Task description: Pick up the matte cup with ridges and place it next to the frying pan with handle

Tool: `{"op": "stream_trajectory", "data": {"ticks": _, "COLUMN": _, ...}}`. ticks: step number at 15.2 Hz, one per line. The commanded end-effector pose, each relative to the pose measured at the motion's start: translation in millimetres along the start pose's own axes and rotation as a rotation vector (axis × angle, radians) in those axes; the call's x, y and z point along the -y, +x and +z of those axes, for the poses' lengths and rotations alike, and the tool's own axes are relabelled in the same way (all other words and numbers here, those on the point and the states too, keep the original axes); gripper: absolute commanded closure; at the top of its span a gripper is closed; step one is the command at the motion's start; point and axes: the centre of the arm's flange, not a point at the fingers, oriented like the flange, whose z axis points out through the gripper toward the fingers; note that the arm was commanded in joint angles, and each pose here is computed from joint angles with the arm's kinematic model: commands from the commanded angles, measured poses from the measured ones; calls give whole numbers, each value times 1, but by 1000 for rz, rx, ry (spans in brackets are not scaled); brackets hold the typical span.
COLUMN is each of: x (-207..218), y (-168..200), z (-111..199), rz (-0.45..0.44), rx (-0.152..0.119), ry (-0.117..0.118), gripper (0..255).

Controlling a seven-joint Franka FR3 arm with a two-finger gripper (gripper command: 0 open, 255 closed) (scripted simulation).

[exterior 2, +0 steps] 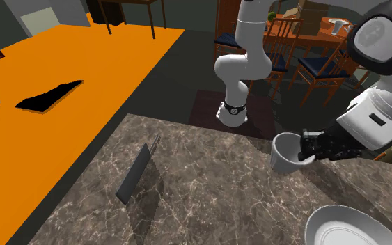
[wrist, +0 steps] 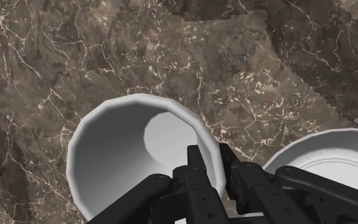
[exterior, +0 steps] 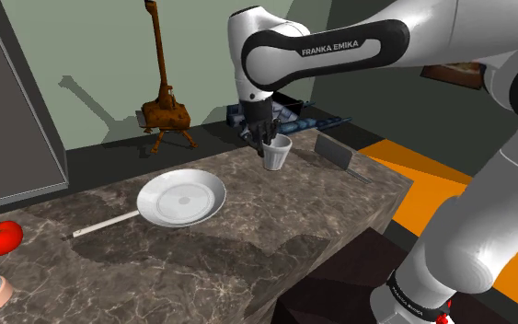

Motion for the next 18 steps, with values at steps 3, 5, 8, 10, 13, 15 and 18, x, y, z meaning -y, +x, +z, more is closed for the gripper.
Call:
{"op": "stream_trajectory", "data": {"ticks": 3, "x": 48, "y": 20, "z": -13, "rz": 1, "rx": 1, "ry": 1, "gripper": 255}}
{"op": "stream_trajectory", "data": {"ticks": 5, "x": 54, "y": 23, "z": -10, "rz": 1, "rx": 1, "ry": 1, "gripper": 255}}
{"op": "stream_trajectory", "data": {"ticks": 8, "x": 57, "y": 24, "z": 6, "rz": 1, "rx": 1, "ry": 1, "gripper": 255}}
{"op": "stream_trajectory", "data": {"ticks": 10, "x": 59, "y": 25, "z": 16, "rz": 1, "rx": 1, "ry": 1, "gripper": 255}}
{"op": "stream_trajectory", "data": {"ticks": 13, "x": 62, "y": 27, "z": 32, "rz": 1, "rx": 1, "ry": 1, "gripper": 255}}
{"op": "stream_trajectory", "data": {"ticks": 15, "x": 64, "y": 28, "z": 42, "rz": 1, "rx": 1, "ry": 1, "gripper": 255}}
{"op": "stream_trajectory", "data": {"ticks": 18, "x": 68, "y": 30, "z": 57, "rz": 1, "rx": 1, "ry": 1, "gripper": 255}}
